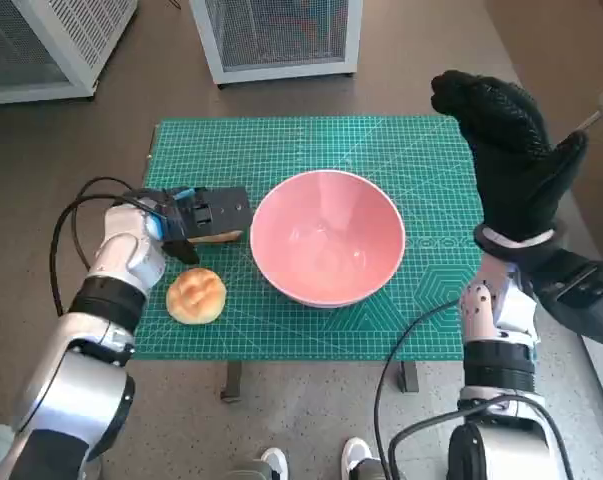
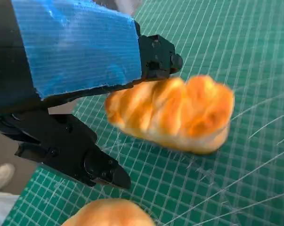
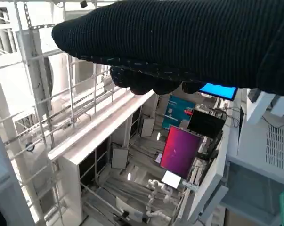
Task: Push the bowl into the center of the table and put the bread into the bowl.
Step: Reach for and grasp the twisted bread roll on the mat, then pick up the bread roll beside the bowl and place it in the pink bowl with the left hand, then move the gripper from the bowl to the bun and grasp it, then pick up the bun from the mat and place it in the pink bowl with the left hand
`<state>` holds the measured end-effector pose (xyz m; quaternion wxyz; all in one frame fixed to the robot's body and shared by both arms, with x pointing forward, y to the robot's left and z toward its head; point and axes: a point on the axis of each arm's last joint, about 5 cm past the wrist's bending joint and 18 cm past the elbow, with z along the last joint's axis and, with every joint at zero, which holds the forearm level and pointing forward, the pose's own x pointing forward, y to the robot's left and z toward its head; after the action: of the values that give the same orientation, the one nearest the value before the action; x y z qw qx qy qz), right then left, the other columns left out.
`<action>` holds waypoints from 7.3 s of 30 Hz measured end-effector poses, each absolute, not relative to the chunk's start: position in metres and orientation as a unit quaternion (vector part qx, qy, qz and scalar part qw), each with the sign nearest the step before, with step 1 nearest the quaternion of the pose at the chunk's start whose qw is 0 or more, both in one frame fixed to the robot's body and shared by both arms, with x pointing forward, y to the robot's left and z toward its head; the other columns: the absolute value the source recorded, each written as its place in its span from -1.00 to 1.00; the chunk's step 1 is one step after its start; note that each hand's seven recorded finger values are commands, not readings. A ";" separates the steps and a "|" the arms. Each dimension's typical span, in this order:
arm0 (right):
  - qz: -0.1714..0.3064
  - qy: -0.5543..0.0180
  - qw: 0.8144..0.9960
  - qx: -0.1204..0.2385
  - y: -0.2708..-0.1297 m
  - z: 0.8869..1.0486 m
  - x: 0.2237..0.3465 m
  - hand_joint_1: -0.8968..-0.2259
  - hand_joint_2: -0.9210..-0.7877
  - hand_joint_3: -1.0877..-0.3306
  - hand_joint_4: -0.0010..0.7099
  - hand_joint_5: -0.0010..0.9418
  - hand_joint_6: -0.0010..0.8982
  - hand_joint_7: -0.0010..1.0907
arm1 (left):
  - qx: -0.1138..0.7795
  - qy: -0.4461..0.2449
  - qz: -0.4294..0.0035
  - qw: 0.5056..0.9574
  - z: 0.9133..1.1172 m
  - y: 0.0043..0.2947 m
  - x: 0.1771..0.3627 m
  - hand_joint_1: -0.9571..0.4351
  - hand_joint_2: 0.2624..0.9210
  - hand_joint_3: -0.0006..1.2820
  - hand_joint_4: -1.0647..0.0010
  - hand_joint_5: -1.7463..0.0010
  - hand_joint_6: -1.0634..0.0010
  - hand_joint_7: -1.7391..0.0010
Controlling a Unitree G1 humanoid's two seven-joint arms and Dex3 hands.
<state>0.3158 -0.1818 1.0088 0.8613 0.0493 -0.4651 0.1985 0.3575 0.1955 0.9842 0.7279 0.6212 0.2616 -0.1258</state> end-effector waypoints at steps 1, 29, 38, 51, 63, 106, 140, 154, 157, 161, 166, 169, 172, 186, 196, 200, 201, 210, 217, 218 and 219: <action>0.199 -0.465 0.861 0.051 -0.182 1.009 0.316 -0.08 -1.00 0.14 -0.34 -0.98 -0.95 0.08 | 0.622 0.257 -0.125 0.729 0.983 0.195 0.358 0.34 0.51 -0.95 0.48 0.95 0.33 0.94; 0.198 -0.466 0.860 0.065 -0.181 1.006 0.313 -0.05 -1.00 0.21 -0.32 -0.99 -0.93 0.04 | 0.665 0.031 -0.045 0.745 0.994 0.199 0.354 0.38 1.00 -0.84 -0.21 -0.38 -0.11 -0.39; 0.199 -0.468 0.859 0.066 -0.180 1.007 0.314 -0.07 -1.00 0.25 -0.34 -0.99 -0.92 0.04 | 0.633 -0.090 -0.011 0.769 1.029 0.191 0.344 0.38 1.00 -0.89 -0.34 -0.31 -0.12 -0.37; 0.202 -0.469 0.857 0.065 -0.180 1.008 0.314 -0.07 -1.00 0.26 -0.34 -0.99 -0.91 0.04 | 0.588 -0.225 -0.007 0.777 1.047 0.167 0.305 0.38 0.97 -0.95 -0.52 -0.18 -0.19 -0.34; 0.213 -0.456 0.861 0.075 -0.179 1.003 0.315 -0.08 -1.00 0.26 -0.34 -1.00 -0.91 0.04 | 0.568 -0.329 -0.119 0.745 1.047 0.128 0.277 0.38 0.99 -0.96 -0.50 -0.23 -0.19 -0.30; 0.208 -0.459 0.862 0.055 -0.182 0.998 0.311 -0.04 -1.00 0.18 -0.34 -1.00 -0.96 0.02 | 0.572 -0.169 -0.207 0.776 1.037 0.162 0.264 -0.50 0.84 -0.99 1.00 1.00 0.71 0.91; 0.224 -0.434 0.869 0.079 -0.177 0.993 0.312 -0.06 -1.00 0.31 -0.35 -1.00 -0.95 0.05 | 0.560 0.005 -0.160 0.813 1.036 0.237 0.196 0.49 0.35 -0.99 1.00 1.00 0.65 0.98; 0.232 -0.431 0.868 0.089 -0.177 0.994 0.313 -0.06 -1.00 0.31 -0.35 -1.00 -0.97 0.06 | 0.580 0.065 -0.179 0.792 1.010 0.222 0.214 0.26 0.35 -0.99 1.00 1.00 0.68 1.00; 0.232 -0.431 0.867 0.091 -0.177 0.995 0.313 -0.06 -1.00 0.31 -0.35 -1.00 -0.97 0.06 | 0.585 0.073 -0.183 0.787 1.004 0.220 0.220 0.24 0.36 -0.99 1.00 1.00 0.68 1.00; 0.234 -0.432 0.866 0.090 -0.177 0.995 0.313 -0.06 -1.00 0.31 -0.35 -1.00 -0.97 0.07 | 0.587 0.085 -0.189 0.783 0.994 0.217 0.228 0.22 0.36 -0.99 0.99 1.00 0.68 1.00; 0.234 -0.433 0.866 0.089 -0.178 0.995 0.313 -0.05 -1.00 0.31 -0.35 -1.00 -0.97 0.07 | 0.588 0.097 -0.193 0.779 0.984 0.213 0.237 0.20 0.37 -0.99 0.93 0.99 0.65 0.99; 0.232 -0.434 0.866 0.087 -0.179 0.995 0.312 -0.06 -1.00 0.31 -0.35 -1.00 -0.97 0.07 | 0.591 0.104 -0.190 0.777 0.979 0.212 0.242 0.20 0.38 -0.99 0.90 0.98 0.64 0.99; 0.229 -0.437 0.866 0.085 -0.180 0.995 0.312 -0.06 -1.00 0.32 -0.35 -1.00 -0.96 0.07 | 0.592 0.114 -0.186 0.776 0.974 0.212 0.247 0.22 0.39 -0.99 0.85 0.98 0.63 0.99; 0.221 -0.446 0.865 0.066 -0.184 0.997 0.311 -0.05 -1.00 0.30 -0.34 -0.99 -0.97 0.04 | 0.596 0.166 -0.173 0.766 0.955 0.210 0.259 0.44 0.63 -0.94 0.29 0.95 0.11 0.90; 0.219 -0.447 0.866 0.057 -0.183 0.997 0.310 -0.05 -1.00 0.29 -0.34 -1.00 -0.98 0.03 | 0.615 0.127 -0.139 0.765 0.959 0.210 0.262 0.39 0.97 -0.88 -0.33 -0.14 -0.11 -0.26; 0.218 -0.446 0.866 0.057 -0.184 0.996 0.310 -0.06 -1.00 0.28 -0.34 -1.00 -0.98 0.03 | 0.615 0.086 -0.127 0.773 0.968 0.210 0.259 0.38 0.99 -0.92 -0.39 -0.23 -0.17 -0.34; 0.218 -0.446 0.866 0.057 -0.184 0.996 0.310 -0.06 -1.00 0.28 -0.35 -1.00 -0.98 0.03 | 0.613 0.075 -0.122 0.777 0.971 0.210 0.258 0.38 0.99 -0.93 -0.40 -0.23 -0.18 -0.33; 0.218 -0.443 0.868 0.057 -0.184 0.995 0.311 -0.06 -1.00 0.28 -0.34 -1.00 -0.99 0.03 | 0.586 -0.069 -0.067 0.805 1.008 0.210 0.247 0.38 0.96 -0.98 -0.53 -0.20 -0.29 -0.24; 0.217 -0.438 0.870 0.059 -0.185 0.993 0.311 -0.07 -1.00 0.28 -0.35 -1.00 -0.99 0.04 | 0.570 -0.158 -0.024 0.806 1.030 0.205 0.246 0.38 0.93 -0.99 -0.62 -0.12 -0.31 -0.25; 0.216 -0.438 0.871 0.059 -0.185 0.993 0.311 -0.07 -1.00 0.28 -0.35 -1.00 -0.99 0.04 | 0.568 -0.170 -0.020 0.805 1.033 0.203 0.246 0.38 0.93 -0.99 -0.62 -0.11 -0.31 -0.25; 0.217 -0.437 0.871 0.059 -0.185 0.993 0.311 -0.07 -1.00 0.28 -0.35 -1.00 -0.99 0.04 | 0.566 -0.182 -0.015 0.804 1.035 0.200 0.247 0.38 0.93 -0.99 -0.63 -0.12 -0.31 -0.25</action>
<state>0.3114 -0.1848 0.9932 0.8708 0.0589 -0.4375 0.2166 0.2471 0.2003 1.0349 0.8043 0.5655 -0.1820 -0.0152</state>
